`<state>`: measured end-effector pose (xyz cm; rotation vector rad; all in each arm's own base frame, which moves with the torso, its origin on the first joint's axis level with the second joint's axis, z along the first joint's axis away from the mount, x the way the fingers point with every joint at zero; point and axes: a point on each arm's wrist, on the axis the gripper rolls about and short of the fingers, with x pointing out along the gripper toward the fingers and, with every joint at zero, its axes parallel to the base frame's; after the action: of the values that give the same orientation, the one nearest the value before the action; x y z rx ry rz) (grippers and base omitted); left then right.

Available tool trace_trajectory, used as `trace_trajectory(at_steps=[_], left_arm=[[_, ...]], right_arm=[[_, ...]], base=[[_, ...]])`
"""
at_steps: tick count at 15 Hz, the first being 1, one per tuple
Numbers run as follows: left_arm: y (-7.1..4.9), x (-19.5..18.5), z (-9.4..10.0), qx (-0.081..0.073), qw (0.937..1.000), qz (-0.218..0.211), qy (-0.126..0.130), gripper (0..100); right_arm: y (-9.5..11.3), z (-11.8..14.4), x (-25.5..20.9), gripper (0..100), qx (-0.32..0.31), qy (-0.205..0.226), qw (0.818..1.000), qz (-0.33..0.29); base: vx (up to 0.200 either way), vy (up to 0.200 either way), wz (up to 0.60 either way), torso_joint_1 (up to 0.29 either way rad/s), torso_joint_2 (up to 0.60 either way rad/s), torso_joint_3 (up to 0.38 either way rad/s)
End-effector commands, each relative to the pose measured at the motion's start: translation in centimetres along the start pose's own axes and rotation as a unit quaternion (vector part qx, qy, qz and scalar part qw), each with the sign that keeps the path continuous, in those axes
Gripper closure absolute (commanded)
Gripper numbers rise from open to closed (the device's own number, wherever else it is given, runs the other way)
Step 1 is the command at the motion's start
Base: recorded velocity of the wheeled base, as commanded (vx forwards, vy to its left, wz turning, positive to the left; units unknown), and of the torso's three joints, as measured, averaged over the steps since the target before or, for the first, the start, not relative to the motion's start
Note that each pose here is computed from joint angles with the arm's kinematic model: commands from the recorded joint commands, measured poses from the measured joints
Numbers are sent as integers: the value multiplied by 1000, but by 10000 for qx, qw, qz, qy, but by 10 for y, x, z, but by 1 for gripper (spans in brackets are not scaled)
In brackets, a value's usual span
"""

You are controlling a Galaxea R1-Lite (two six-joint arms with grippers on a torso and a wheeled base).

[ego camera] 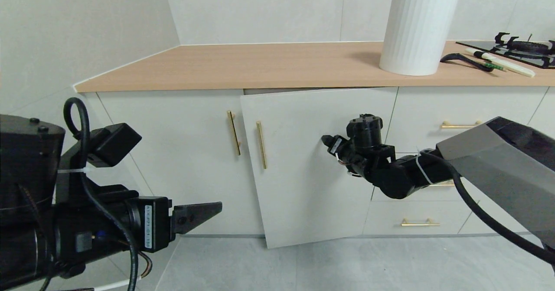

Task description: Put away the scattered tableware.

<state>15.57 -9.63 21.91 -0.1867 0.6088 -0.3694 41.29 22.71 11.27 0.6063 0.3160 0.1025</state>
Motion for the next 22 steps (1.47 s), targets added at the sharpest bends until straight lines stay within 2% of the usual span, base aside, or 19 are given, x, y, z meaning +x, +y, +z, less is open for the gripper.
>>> trace_trajectory(at_steps=[1, 8, 14, 16, 18, 19, 20, 22], left_arm=[[0, 1, 0, -1, 10000, 5, 11, 0], [0, 1, 0, -1, 10000, 8, 19, 0], [0, 1, 0, -1, 10000, 8, 19, 0], [0, 1, 0, -1, 10000, 8, 19, 0], [0, 1, 0, -1, 10000, 8, 19, 0], [0, 1, 0, -8, 10000, 8, 19, 0], [0, 1, 0, -8, 10000, 8, 19, 0], [0, 1, 0, -8, 10000, 8, 19, 0]], right_arm=[[-6, -1, 8, 0, 21, -59, 9999, -103], [-19, -3, 34, 0, 65, -427, 9979, -475], [-20, -1, 30, 0, 55, -426, 9977, -517], [-17, 2, 3, 0, -12, -33, 9995, -305], [-17, 4, -38, 0, -87, 765, 9967, 254], [-19, 5, -50, 0, -102, 1003, 9940, 432], [-18, 12, -73, 0, -171, 1331, 9866, 928], [-20, 15, -88, 0, -363, 1443, 9814, 1211]], base=[[0, 0, 0, 0, 0, 0], [0, 0, 0, 0, 0, 0], [0, 0, 0, 0, 0, 0], [0, 0, 0, 0, 0, 0], [0, 0, 0, 0, 0, 0], [0, 0, 0, 0, 0, 0], [0, 0, 0, 0, 0, 0], [0, 0, 0, 0, 0, 0]])
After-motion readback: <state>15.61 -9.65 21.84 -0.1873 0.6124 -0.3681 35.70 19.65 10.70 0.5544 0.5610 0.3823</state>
